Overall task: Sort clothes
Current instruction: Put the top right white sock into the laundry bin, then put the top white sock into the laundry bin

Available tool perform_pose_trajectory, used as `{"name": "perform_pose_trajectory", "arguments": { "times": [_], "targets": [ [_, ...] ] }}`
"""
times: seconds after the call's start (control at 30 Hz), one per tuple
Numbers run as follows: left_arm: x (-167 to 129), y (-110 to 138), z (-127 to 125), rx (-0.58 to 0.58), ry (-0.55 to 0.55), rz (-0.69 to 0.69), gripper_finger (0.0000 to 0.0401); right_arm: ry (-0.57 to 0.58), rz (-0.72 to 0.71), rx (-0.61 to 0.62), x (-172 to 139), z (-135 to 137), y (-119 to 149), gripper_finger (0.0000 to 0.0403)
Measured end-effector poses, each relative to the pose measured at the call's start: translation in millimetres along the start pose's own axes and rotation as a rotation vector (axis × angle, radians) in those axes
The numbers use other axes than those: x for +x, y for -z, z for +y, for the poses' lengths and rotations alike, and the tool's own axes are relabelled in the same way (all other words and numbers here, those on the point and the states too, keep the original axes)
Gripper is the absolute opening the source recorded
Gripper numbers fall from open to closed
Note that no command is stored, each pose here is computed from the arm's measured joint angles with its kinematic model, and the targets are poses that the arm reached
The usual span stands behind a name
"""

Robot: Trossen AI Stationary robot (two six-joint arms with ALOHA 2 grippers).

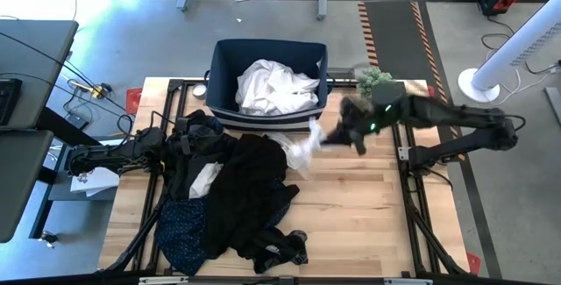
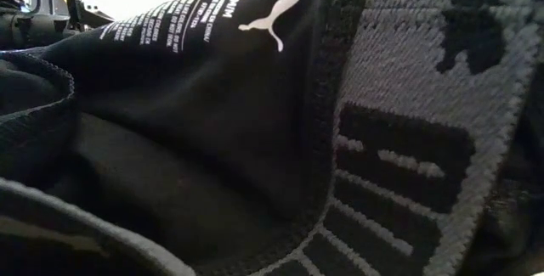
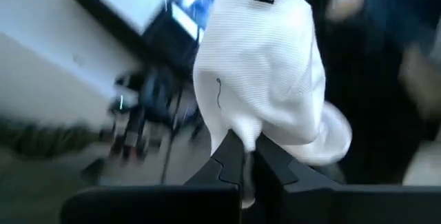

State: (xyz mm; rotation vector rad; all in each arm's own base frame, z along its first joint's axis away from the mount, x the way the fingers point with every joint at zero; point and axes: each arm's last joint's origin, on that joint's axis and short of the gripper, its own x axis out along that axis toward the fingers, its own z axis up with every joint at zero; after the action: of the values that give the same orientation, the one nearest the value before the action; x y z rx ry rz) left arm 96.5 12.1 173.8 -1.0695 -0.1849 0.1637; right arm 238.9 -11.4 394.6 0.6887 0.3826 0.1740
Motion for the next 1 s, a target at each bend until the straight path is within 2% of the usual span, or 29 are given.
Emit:
{"name": "perform_pose_trajectory", "arguments": {
  "times": [0.1, 0.2, 0.3, 0.4, 0.53, 0.67, 0.83, 1.0],
  "targets": [
    [0.0, 0.0, 0.0, 0.000, 0.000, 0.000, 0.0126, 0.062, -0.163, -0.153, -7.7, 17.6, -40.0, 0.0005],
    [0.0, 0.0, 0.0, 0.000, 0.000, 0.000, 0.0126, 0.185, -0.301, -0.303, -10.7, 24.2, -76.0, 0.0005],
    [0.0, 0.0, 0.0, 0.001, 0.000, 0.000, 0.0126, 0.348, -0.402, -0.424, -9.8, 19.3, -107.0, 0.0005],
    [0.0, 0.0, 0.0, 0.001, 0.000, 0.000, 0.0126, 0.524, -0.422, -0.513, -3.8, -0.4, -131.6, 0.0005],
    [0.0, 0.0, 0.0, 0.001, 0.000, 0.001, 0.0126, 0.723, -0.389, -0.495, 0.5, -37.5, -155.2, 0.0011],
    [0.0, 0.0, 0.0, 0.002, 0.000, 0.001, 0.0126, 0.856, -0.294, -0.473, 1.4, -69.1, -164.7, 0.0055],
    [0.0, 0.0, 0.0, 0.002, 0.000, 0.001, 0.0126, 0.878, -0.201, -0.429, 3.2, -87.2, -161.8, 0.0120],
    [0.0, 0.0, 0.0, 0.002, 0.000, 0.001, 0.0126, 0.877, -0.139, -0.416, 5.9, -86.4, -155.3, 0.0145]
  ]
}}
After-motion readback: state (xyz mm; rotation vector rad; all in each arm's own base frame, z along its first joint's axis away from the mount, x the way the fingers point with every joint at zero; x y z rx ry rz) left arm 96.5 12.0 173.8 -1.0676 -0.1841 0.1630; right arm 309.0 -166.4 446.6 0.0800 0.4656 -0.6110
